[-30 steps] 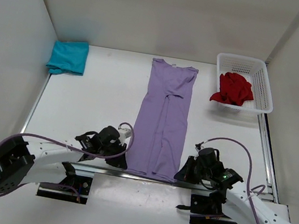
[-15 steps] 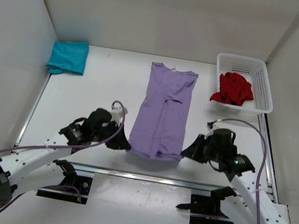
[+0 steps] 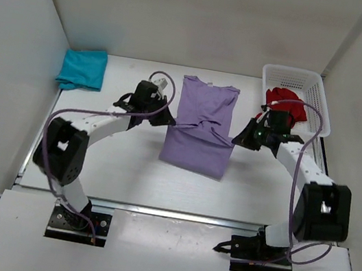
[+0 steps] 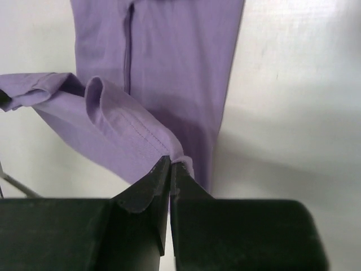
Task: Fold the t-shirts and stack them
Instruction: Fold the folded rectangular tshirt in 1/3 of the way
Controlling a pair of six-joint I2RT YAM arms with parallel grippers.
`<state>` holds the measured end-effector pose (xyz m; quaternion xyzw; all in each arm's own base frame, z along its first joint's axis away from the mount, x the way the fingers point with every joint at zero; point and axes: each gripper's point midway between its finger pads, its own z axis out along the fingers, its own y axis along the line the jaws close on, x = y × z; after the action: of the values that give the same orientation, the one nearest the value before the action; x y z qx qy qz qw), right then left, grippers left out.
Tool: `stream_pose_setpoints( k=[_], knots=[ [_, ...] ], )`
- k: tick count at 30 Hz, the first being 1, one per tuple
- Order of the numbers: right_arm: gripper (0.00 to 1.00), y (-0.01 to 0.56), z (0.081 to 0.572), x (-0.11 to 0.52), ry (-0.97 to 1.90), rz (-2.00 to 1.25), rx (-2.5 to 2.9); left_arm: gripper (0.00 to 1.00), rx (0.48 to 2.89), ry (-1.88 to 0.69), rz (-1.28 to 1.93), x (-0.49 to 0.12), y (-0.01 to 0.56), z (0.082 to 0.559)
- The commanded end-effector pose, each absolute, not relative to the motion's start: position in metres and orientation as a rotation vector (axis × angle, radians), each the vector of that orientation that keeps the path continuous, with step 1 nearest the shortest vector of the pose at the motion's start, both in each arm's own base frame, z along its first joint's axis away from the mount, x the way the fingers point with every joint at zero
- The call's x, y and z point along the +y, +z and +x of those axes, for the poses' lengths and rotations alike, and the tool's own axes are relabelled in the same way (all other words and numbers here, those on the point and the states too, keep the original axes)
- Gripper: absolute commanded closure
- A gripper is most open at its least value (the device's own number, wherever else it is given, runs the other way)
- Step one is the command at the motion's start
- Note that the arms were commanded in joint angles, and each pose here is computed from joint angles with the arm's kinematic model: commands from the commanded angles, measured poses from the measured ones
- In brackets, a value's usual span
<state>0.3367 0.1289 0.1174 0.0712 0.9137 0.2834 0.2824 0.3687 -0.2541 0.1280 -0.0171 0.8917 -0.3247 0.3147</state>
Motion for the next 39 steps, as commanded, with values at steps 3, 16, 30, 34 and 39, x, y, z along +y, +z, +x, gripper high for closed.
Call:
stream_pose_setpoints(
  k=[3,16,30,34,39],
  knots=[
    [1.00,0.117,0.398,0.131,0.783,0.143,2.367,1.00,2.286,-0.817,-0.069,-0.257,0.139,0.427],
    [0.97,0.087,0.471,0.123,0.755,0.168,2.367,0.75,2.321,-0.791,-0.148,-0.258,0.100,0.490],
    [0.98,0.143,0.435,0.154,0.740,0.069,2.245,0.56,2.145,-0.950,-0.051,-0.280,0.133,0.384],
    [1.00,0.102,0.380,0.180,0.799,0.063,2.311,0.61,2.283,-0.932,-0.059,-0.277,0.077,0.354],
    [0.99,0.059,0.348,0.179,0.794,0.046,2.417,0.66,2.381,-0.919,-0.122,-0.264,0.035,0.340]
  ],
)
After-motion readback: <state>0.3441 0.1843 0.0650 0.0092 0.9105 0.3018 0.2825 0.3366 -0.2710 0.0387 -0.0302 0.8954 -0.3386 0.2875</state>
